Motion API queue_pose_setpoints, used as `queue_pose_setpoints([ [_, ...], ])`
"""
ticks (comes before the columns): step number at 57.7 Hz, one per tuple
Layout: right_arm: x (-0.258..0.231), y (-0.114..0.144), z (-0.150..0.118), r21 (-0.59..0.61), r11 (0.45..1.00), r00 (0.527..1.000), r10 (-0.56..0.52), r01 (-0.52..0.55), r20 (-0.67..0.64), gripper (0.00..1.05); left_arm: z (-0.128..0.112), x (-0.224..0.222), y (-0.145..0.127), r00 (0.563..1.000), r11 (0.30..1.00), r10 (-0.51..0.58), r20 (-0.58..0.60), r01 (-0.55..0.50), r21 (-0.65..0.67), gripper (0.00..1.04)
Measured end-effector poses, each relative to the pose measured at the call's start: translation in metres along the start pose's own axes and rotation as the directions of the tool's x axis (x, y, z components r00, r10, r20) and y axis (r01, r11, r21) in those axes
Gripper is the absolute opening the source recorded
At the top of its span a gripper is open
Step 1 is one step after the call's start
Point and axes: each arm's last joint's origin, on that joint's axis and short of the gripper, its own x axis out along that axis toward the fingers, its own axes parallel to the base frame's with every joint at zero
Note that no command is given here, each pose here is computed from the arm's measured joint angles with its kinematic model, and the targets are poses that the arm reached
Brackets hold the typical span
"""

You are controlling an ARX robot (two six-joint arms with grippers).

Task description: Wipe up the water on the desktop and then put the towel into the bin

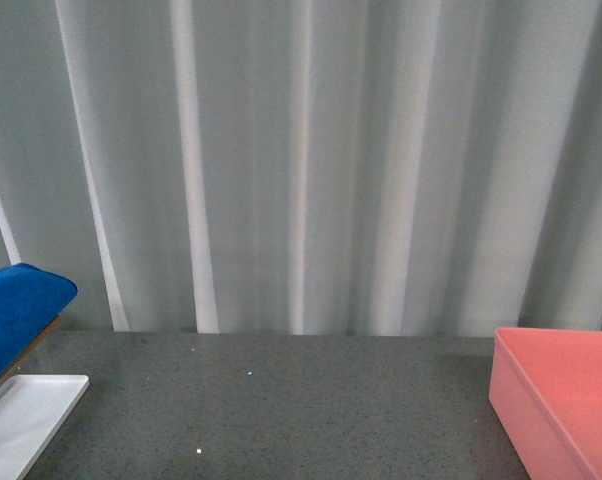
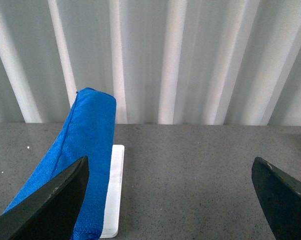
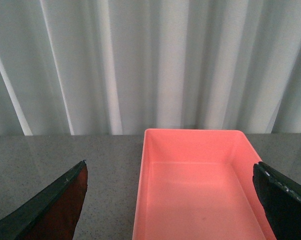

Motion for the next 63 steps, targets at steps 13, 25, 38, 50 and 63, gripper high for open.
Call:
queue_pose_setpoints([
  [13,0.0,0.0,0.0,0.0,1.0,1.0,0.0,0.0,0.0,0.98,0.0,0.0,0.0,1.0,1.0,0.0,0.0,0.0,0.0,0.98],
  [25,0.0,0.0,0.0,0.0,1.0,1.0,0.0,0.0,0.0,0.98,0.0,0.0,0.0,1.0,1.0,0.0,0.0,0.0,0.0,0.98],
  [38,0.0,0.0,0.0,0.0,1.0,1.0,0.0,0.0,0.0,0.98,0.0,0.0,0.0,1.0,1.0,0.0,0.0,0.0,0.0,0.98],
  [50,0.0,0.0,0.0,0.0,1.0,1.0,0.0,0.0,0.0,0.98,0.0,0.0,0.0,1.0,1.0,0.0,0.0,0.0,0.0,0.98],
  [63,0.0,0.0,0.0,0.0,1.0,1.0,0.0,0.0,0.0,0.98,0.0,0.0,0.0,1.0,1.0,0.0,0.0,0.0,0.0,0.98],
])
